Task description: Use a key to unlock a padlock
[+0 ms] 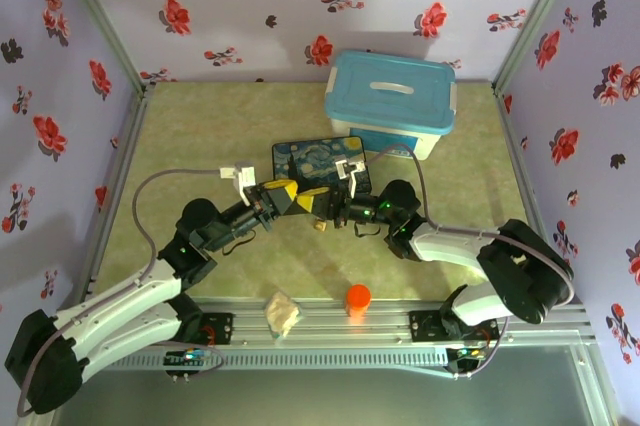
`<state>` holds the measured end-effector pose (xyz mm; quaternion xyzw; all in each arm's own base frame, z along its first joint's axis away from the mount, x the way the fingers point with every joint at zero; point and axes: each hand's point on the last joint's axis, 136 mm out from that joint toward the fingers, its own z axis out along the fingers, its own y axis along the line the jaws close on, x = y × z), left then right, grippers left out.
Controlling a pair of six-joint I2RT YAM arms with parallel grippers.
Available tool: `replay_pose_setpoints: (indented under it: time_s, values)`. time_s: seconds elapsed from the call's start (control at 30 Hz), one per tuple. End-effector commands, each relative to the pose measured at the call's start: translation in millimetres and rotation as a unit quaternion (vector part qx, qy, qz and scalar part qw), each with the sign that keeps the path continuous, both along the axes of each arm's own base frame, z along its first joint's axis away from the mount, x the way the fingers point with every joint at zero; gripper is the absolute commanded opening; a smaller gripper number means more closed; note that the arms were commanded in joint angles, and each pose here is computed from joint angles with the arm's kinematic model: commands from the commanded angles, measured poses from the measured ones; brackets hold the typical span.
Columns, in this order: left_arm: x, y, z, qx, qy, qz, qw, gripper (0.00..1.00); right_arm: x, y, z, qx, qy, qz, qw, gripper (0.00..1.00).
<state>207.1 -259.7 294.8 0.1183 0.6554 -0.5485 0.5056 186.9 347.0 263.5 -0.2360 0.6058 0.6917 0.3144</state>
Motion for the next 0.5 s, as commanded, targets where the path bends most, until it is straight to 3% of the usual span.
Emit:
replay_pose_setpoints:
  time_s: [0.0,0.03,0.07,0.13,0.2,0.33,0.47]
  values:
    - [1.3,4.6,2.6,-0.013,-0.003,0.008,1.000,0.22,-2.3,-0.3,6.9,0.013,-0.013,-0.001,1.000,0.00]
    - [4.9,7.4,-0.3,-0.011,0.005,0.020,1.000,0.50,-1.6,-1.4,5.8,0.010,-0.013,-0.006,1.000,0.00]
    - [7.6,10.4,-2.8,-0.010,0.010,0.031,0.999,0.69,0.1,-2.6,3.3,0.005,-0.012,-0.013,1.000,0.00]
    - [14.0,19.4,-9.1,-0.008,0.025,0.062,0.998,0.93,3.2,-4.6,-4.1,-0.013,-0.009,-0.030,0.999,0.00]
    - [20.7,29.0,-17.3,0.001,0.043,0.095,0.995,1.00,10.3,-6.8,-18.2,-0.051,-0.002,-0.056,0.997,0.00]
    - [26.8,32.0,-34.4,0.045,0.075,0.116,0.989,1.00,27.6,-22.7,-48.9,-0.145,0.001,-0.131,0.981,0.00]
    - [30.8,24.2,-57.3,0.110,0.110,0.114,0.981,1.00,49.5,-57.2,-89.1,-0.277,0.007,-0.228,0.933,0.00]
